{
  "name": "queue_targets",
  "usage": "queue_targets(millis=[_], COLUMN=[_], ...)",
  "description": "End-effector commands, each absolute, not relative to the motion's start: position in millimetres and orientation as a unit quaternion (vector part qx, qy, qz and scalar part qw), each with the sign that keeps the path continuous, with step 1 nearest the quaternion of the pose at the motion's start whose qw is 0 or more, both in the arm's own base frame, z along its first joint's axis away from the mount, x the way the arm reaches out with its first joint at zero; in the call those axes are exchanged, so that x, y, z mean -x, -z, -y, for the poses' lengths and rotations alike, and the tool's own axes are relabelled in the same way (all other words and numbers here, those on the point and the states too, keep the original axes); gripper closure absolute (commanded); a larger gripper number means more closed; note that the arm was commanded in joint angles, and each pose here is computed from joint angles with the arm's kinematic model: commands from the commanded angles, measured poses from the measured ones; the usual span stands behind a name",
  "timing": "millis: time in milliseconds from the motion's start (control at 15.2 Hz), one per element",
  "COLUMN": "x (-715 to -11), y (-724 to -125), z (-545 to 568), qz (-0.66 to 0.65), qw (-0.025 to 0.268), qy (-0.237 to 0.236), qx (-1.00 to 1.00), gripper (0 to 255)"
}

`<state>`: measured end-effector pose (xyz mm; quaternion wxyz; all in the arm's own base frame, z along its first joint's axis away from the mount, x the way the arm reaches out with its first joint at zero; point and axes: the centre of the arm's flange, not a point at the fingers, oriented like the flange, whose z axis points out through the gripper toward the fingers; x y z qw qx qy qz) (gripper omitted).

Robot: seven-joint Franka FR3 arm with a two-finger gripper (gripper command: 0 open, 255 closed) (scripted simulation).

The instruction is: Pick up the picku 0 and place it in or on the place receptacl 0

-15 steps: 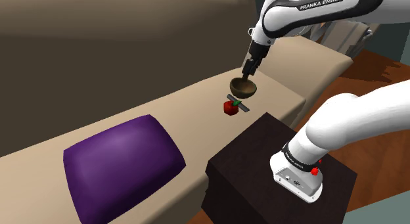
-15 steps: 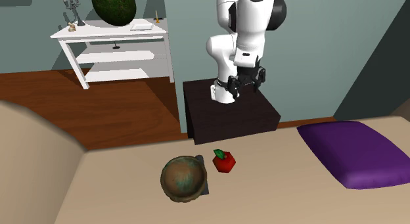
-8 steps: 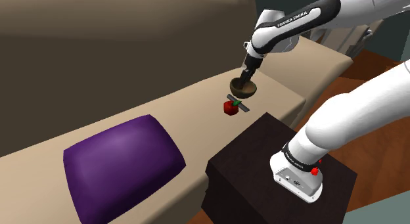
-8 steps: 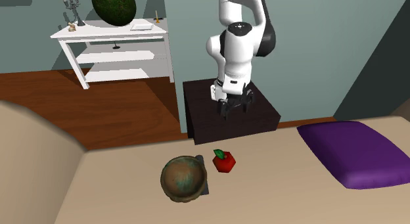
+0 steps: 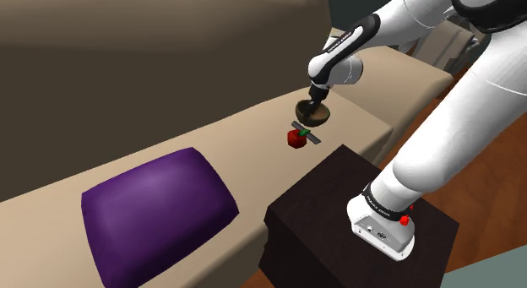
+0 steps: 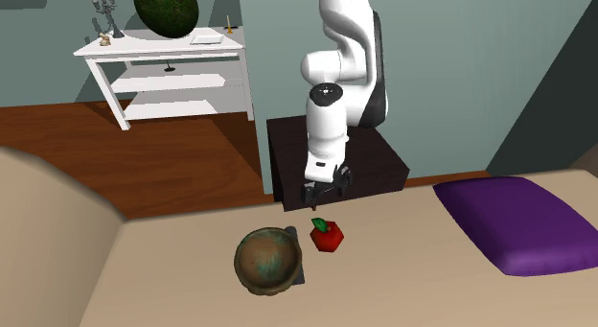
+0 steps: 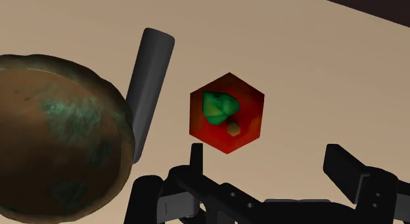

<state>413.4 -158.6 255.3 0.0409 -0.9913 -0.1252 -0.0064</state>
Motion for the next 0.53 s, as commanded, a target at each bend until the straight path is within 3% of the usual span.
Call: queue_targets(millis=[0,462], x=[-422,-426], y=[-231,-190], z=[169,172], qz=[0.130,0.132], qw=[0.040,0.039], qy=[0.008,0.008], qx=[0.991,0.990], gripper=[0,0])
